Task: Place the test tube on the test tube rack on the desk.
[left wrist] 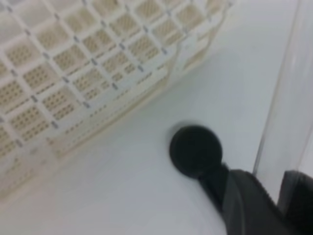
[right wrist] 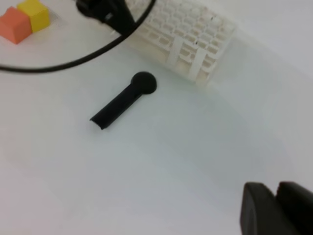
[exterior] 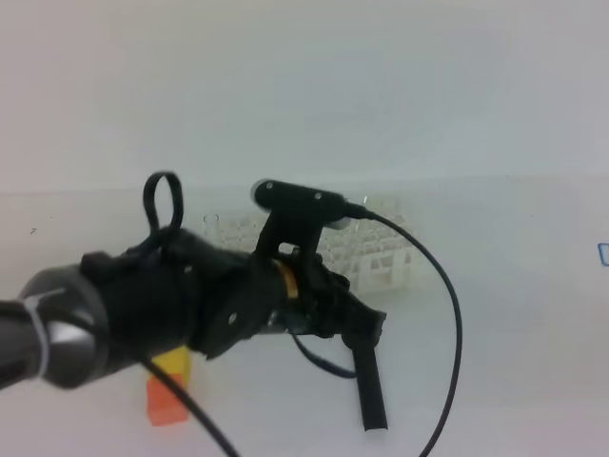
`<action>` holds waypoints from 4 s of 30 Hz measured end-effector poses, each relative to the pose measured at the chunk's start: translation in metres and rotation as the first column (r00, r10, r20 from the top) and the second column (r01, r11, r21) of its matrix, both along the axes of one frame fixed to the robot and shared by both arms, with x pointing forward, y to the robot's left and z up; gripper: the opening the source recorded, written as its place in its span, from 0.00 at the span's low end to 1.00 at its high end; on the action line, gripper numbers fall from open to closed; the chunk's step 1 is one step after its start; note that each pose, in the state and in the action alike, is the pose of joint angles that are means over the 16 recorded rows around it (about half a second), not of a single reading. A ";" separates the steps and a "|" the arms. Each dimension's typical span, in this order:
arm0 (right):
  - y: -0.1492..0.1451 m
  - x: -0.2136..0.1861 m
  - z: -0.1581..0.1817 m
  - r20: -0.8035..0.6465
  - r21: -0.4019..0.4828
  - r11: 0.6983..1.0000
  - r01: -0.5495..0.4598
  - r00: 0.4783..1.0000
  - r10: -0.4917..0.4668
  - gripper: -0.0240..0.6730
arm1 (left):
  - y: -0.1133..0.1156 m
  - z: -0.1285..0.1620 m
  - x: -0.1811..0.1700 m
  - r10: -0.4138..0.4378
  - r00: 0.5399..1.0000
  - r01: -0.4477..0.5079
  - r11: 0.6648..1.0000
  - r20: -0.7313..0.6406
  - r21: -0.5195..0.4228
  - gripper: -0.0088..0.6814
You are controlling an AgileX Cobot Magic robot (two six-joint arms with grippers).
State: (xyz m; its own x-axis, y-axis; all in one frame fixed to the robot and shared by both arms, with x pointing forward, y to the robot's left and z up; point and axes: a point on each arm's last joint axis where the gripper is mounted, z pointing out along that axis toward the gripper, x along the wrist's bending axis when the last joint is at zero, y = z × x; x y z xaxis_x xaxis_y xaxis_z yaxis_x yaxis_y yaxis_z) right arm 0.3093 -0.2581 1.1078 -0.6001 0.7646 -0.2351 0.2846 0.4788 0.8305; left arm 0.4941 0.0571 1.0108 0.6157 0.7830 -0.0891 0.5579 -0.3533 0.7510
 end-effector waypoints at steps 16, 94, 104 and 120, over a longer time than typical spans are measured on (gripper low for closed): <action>0.008 0.004 0.006 0.039 0.197 0.980 0.003 0.999 -0.011 0.16 | 0.041 -0.026 -0.081 -0.178 0.927 0.316 0.847 0.331 -0.428 0.16; 0.111 0.107 -0.042 -0.043 0.595 0.669 -0.445 0.814 0.579 0.22 | 0.031 -0.014 -0.125 -0.508 0.822 0.514 0.468 0.256 -0.719 0.56; 0.110 0.112 -0.046 -0.060 0.571 0.710 -0.412 0.842 0.536 0.22 | 0.030 -0.017 -0.126 -0.533 0.828 0.465 0.484 0.171 -0.741 0.55; 0.093 0.139 -0.059 -0.044 0.343 0.915 -0.210 0.970 0.239 0.21 | 0.030 -0.017 -0.128 -0.547 0.818 0.477 0.474 0.177 -0.740 0.02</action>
State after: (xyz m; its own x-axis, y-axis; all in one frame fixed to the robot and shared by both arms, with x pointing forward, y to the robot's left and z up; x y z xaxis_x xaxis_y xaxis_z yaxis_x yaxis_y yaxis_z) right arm 0.4479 -0.1653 1.0484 -0.7715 0.6326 0.0682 0.2771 0.2376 0.9310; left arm 0.3662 0.0873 0.9936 0.8490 -0.0268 -0.5278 0.5285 0.0455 0.8477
